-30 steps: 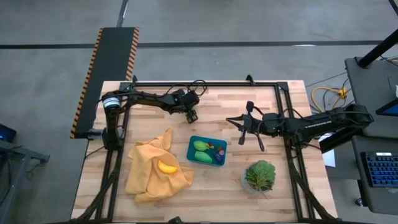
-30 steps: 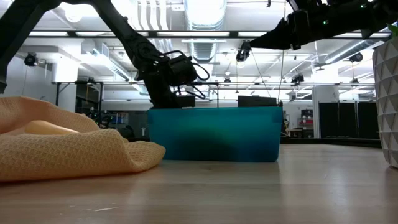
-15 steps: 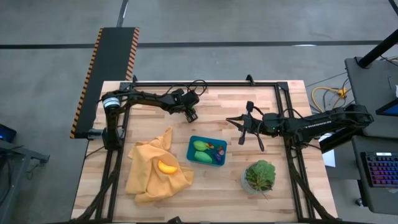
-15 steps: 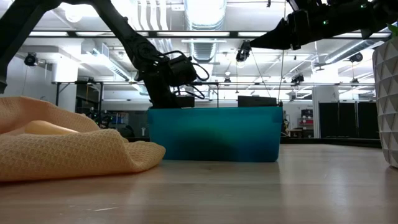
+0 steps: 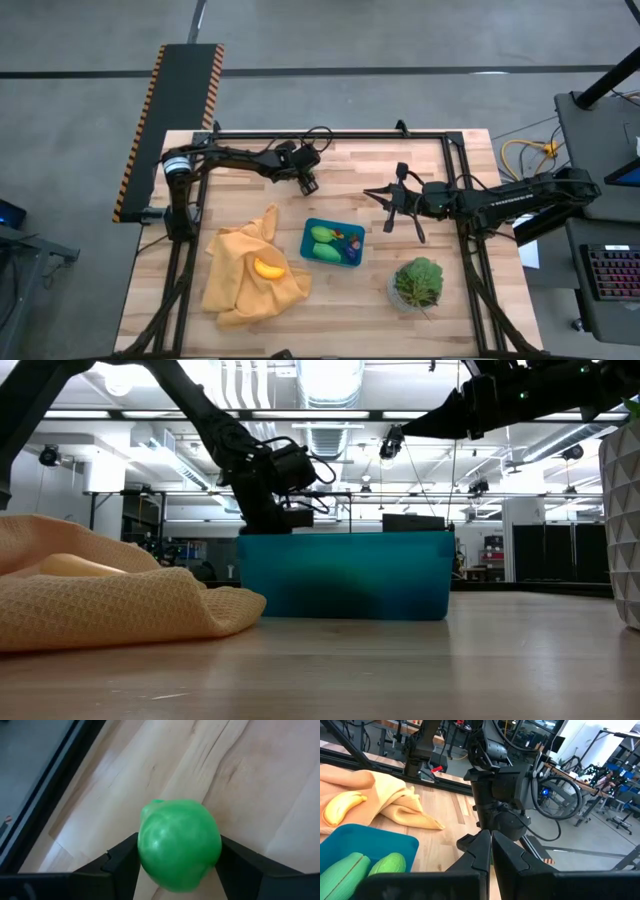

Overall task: Pick and placing Produce into tupperware
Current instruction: Put the pear into the blue bin

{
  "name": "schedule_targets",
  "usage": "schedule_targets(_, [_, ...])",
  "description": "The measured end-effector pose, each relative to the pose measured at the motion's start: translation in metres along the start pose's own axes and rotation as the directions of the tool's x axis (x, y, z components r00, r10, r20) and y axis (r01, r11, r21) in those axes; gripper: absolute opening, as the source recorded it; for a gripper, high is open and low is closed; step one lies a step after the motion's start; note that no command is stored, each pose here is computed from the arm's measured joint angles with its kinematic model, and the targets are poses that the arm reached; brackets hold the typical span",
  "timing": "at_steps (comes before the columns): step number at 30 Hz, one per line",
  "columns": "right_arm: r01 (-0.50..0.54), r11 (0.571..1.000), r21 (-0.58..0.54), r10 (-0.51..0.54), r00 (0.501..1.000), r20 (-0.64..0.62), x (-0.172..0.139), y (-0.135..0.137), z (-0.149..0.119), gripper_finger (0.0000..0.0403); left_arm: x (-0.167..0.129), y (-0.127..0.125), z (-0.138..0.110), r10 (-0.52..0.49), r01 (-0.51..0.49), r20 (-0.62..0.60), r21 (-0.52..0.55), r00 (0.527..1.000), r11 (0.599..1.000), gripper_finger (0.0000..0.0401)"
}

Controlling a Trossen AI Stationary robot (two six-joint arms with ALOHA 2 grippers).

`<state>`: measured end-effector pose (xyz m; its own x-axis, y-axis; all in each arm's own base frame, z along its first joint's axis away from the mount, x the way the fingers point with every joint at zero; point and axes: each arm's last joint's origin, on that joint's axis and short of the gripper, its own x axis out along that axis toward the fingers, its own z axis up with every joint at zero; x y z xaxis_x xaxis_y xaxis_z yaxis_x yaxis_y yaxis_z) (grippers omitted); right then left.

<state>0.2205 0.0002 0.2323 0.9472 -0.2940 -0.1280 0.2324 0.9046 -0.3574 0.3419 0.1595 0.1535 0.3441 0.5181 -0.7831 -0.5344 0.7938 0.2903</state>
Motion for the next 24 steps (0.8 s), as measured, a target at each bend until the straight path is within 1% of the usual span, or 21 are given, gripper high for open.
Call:
schedule_targets(7, [0.001,1.000,0.000,-0.001,1.000,0.001,0.000,0.000,0.000,0.0009,-0.011,-0.001,0.005,-0.010,0.009,0.035,0.014,0.999,1.000,0.0207])
schedule_targets(13, [0.001,1.000,-0.003,-0.001,1.000,0.001,0.000,0.000,0.000,0.0009,-0.022,-0.009,0.010,-0.070,0.068,0.080,0.029,0.994,0.997,0.0207])
schedule_targets(24, [0.025,1.000,-0.004,-0.025,1.000,-0.009,0.000,-0.001,0.000,0.0009,-0.062,-0.028,0.023,-0.127,0.114,0.212,0.070,0.969,0.991,0.0207])
